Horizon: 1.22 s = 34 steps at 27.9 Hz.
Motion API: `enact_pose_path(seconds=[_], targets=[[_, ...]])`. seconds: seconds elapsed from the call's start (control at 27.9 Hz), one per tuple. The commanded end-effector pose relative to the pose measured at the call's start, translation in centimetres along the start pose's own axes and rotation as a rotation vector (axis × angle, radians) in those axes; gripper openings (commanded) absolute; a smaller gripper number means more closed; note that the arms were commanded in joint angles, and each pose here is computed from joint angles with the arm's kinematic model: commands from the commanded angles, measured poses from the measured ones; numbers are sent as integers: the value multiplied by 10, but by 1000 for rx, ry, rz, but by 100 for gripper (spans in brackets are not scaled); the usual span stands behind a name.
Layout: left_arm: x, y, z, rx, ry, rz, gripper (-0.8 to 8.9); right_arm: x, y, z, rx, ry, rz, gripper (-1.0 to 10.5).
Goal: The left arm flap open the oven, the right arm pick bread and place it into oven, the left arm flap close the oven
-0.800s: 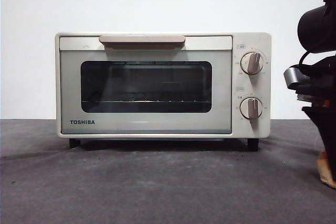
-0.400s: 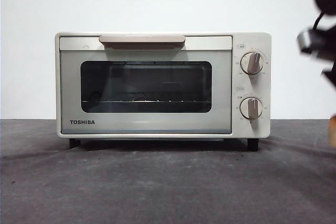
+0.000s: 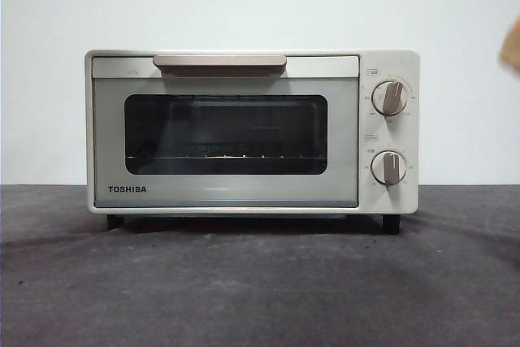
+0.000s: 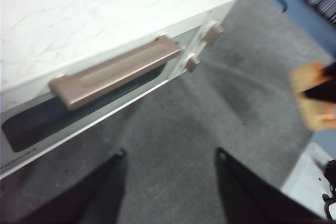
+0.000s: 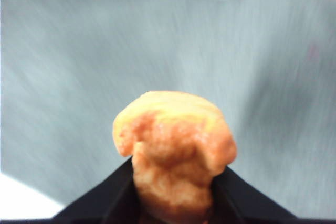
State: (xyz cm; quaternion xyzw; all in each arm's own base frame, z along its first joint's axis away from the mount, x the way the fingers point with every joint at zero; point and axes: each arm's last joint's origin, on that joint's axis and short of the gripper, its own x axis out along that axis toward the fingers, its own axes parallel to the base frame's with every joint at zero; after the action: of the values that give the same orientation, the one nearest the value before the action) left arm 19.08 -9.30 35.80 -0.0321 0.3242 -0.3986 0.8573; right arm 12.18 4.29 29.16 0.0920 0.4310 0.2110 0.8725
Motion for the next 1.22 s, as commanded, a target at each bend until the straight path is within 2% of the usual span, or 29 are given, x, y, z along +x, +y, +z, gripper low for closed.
enact_pose_path(seconds=[0.04,0.21,0.43,0.54,0.68,1.22], targets=[[7,0,16,12,14,16,150,-19,6,-3,3,-112,31,135],[30,4,34,35,73,23,21,-49,12,-17,-27,-288,73,135],[57,9,49,145,112,79,16,-68,14,-32,-41,-386,99,135],[70,12,52,200,112,103,16,-72,15,-35,-35,-405,107,135],[83,16,54,214,93,104,16,-72,15,-36,-30,-408,109,135],[115,31,48,186,152,103,16,-72,15,-36,-28,-402,108,135]])
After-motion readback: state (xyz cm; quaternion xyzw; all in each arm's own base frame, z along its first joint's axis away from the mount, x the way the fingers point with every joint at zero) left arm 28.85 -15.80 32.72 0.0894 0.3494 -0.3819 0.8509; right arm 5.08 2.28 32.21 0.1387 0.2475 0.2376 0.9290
